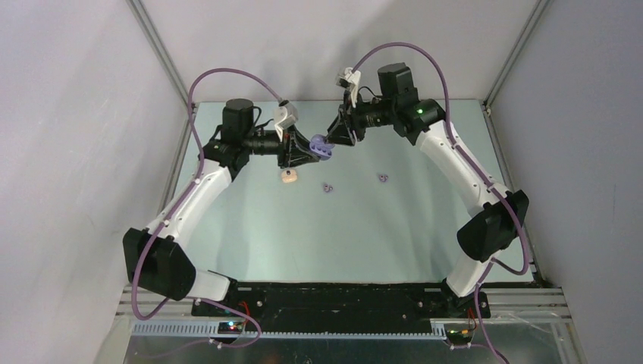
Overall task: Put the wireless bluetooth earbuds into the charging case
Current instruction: Open the charging case to the charging case, then adjust the right earbud at the center of the board.
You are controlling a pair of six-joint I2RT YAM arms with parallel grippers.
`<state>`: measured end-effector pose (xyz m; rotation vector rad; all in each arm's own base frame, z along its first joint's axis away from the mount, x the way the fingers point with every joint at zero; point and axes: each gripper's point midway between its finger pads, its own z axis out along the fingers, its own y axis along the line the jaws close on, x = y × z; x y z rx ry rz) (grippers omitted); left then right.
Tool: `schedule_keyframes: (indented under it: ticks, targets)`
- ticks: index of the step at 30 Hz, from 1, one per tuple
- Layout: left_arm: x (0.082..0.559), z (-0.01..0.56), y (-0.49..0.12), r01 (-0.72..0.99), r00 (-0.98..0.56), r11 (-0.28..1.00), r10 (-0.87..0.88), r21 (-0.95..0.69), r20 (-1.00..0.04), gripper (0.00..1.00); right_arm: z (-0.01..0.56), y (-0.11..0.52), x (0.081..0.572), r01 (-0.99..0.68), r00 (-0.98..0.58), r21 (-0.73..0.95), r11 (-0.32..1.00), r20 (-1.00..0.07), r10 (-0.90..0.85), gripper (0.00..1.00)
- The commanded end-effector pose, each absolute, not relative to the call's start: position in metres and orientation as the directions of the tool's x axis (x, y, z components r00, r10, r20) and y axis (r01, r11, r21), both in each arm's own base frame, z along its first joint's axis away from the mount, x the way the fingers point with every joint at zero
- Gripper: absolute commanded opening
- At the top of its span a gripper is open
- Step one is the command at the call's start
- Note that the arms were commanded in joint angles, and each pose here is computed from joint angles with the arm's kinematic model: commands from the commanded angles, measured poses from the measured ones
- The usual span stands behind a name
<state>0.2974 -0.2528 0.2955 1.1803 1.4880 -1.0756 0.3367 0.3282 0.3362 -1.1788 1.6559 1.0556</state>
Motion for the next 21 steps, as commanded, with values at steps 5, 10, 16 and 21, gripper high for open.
schedule_keyframes:
  ticks: [5, 10, 16, 21]
  targets:
    - [0.303, 0.311, -0.251, 0.98, -0.133, 0.162, 0.097, -0.116, -0.986, 0.0, 0.402, 0.316, 0.318, -0.981, -0.098, 0.067, 0.18, -0.98, -0.172, 0.55]
    - [0.308, 0.316, -0.251, 0.961, -0.212, 0.184, 0.002, -0.208, -0.977, 0.0, 0.424, 0.291, 0.318, -0.962, -0.101, 0.062, 0.267, -0.986, -0.135, 0.62]
    - [0.311, 0.312, -0.251, 0.931, -0.27, 0.224, -0.114, -0.289, -0.956, 0.0, 0.377, 0.25, 0.32, -0.937, -0.189, 0.101, 0.335, -0.952, -0.241, 0.65]
    - [0.308, 0.328, -0.247, 0.922, -0.255, 0.252, -0.181, -0.295, -0.95, 0.0, 0.314, 0.212, 0.319, -0.942, -0.159, -0.007, 0.336, -0.872, -0.463, 0.58]
